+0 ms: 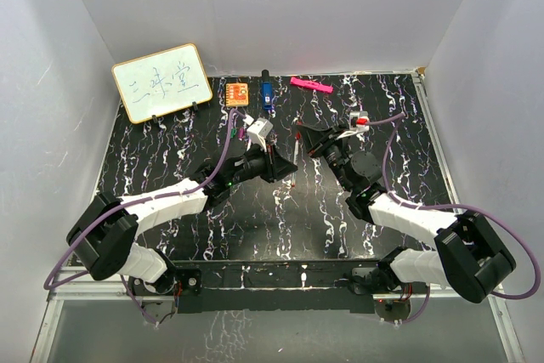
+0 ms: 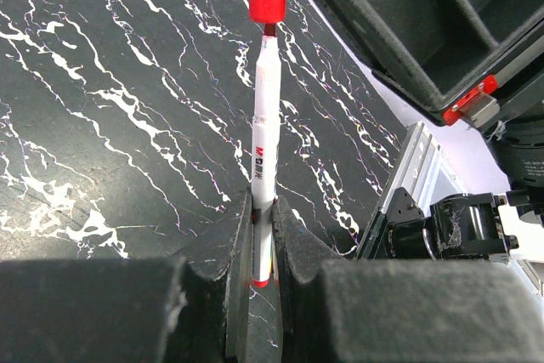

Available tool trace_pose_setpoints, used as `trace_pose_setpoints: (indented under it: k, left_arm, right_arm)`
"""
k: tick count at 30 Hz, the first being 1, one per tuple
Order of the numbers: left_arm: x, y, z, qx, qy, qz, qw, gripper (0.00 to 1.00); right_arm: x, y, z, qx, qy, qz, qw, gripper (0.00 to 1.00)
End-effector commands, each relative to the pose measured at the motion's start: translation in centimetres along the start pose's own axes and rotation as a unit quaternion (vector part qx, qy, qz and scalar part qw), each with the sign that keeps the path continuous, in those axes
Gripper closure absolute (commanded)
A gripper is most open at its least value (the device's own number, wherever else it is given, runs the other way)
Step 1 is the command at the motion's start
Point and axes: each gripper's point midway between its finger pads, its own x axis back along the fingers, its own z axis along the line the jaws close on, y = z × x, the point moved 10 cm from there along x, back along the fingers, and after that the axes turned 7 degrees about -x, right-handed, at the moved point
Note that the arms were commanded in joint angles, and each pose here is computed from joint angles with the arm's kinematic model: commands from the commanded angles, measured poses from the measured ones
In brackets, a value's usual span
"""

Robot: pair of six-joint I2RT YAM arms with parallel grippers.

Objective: Insert the pens into the pen caps

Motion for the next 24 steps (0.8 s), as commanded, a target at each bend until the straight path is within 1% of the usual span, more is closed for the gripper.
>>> trace_pose_setpoints:
  k: [1, 12, 16, 23, 24]
  left_arm:
    - [0.0, 1.5, -0.9, -0.011, -0.014, -0.027, 0.999, 1.00]
    - [-0.3, 1.5, -0.7, -0.006, -0.009, -0.031, 0.999, 1.00]
    - [-0.3, 1.8, -0.6, -0.005, 0.001, -0.041, 0.999, 1.00]
    - [0.2, 2.9, -0.8, -0.014, 0.018, -0.083, 0.996, 1.00]
    - [0.7, 3.6, -1.2, -0.017, 0.014, -0.100, 0.995, 1.00]
  right_arm:
    - [0.1, 0.2, 0.6, -0.007, 0.021, -0.009, 1.000, 1.00]
    - [0.5, -0.4, 0.7, -0.019, 0.031, 0.009, 0.999, 1.00]
    - [0.6, -0.7, 0.7, -0.022, 0.034, 0.017, 0.999, 1.00]
    - [1.1, -1.1, 0.5, -0.017, 0.034, 0.032, 0.999, 1.00]
    - [1.2, -1.2, 0.6, -0.017, 0.037, 0.036, 0.999, 1.00]
